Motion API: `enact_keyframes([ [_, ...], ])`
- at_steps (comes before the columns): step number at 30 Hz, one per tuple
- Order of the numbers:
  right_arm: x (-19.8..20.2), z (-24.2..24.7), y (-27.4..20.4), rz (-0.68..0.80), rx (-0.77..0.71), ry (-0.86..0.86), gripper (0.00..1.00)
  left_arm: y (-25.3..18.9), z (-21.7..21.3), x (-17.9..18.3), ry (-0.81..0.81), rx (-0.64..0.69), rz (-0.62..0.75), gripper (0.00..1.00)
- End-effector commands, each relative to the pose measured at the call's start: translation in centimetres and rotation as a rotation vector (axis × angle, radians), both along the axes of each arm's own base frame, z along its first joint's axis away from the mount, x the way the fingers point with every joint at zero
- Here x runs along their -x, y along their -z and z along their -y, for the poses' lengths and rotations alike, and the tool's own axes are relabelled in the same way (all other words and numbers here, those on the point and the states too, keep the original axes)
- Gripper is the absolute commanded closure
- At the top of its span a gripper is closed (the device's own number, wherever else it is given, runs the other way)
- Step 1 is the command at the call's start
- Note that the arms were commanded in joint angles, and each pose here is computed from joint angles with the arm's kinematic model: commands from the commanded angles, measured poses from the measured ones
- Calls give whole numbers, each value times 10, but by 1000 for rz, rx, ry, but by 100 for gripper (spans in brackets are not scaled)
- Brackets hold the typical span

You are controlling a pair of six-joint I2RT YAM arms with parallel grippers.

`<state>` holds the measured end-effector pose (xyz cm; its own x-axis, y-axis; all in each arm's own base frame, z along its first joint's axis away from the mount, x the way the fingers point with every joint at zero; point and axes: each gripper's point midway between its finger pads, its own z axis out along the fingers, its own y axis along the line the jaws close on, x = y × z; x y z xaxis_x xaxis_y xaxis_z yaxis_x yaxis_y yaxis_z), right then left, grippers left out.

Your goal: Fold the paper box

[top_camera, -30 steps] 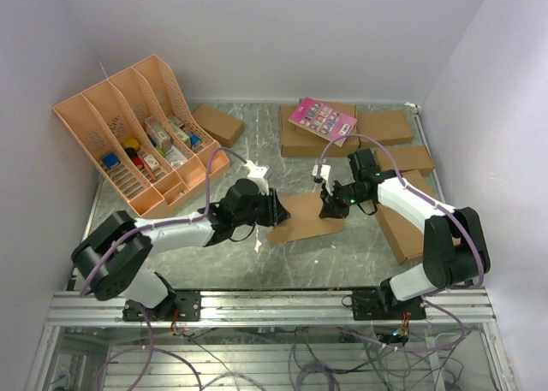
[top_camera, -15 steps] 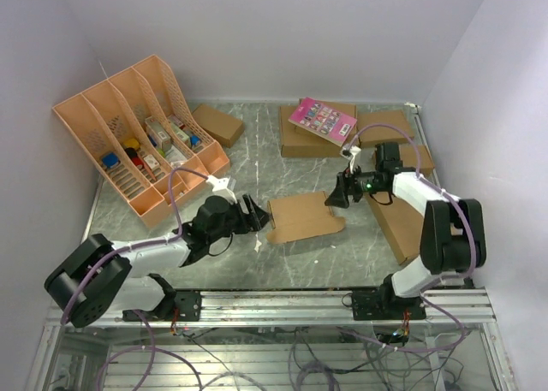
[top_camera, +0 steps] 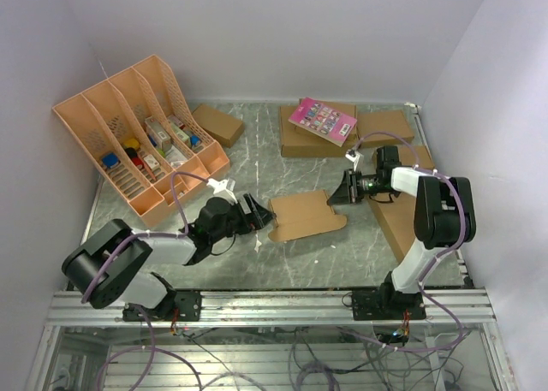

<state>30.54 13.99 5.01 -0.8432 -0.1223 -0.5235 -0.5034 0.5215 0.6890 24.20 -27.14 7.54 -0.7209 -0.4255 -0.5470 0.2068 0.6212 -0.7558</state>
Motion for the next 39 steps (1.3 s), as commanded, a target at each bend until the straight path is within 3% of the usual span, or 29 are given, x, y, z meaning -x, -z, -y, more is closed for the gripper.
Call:
enact_keyframes([
  [1,-5,10,15,-35,26,30,80,-11,11,-3,26,93,19,4],
  [10,-5,20,26,-84,21,64,87,-5,21,-6,44,110,-18,2],
  [24,-6,23,27,-90,6,66,88,-13,40,-19,45,213,-10,2],
  [27,-5,23,24,-76,-1,50,86,-12,42,-21,35,230,-23,9],
  [32,-7,21,16,-43,-12,34,81,-13,43,-23,19,265,-43,33],
  [39,-8,22,5,0,-6,9,72,-21,43,-26,-3,294,-54,49],
])
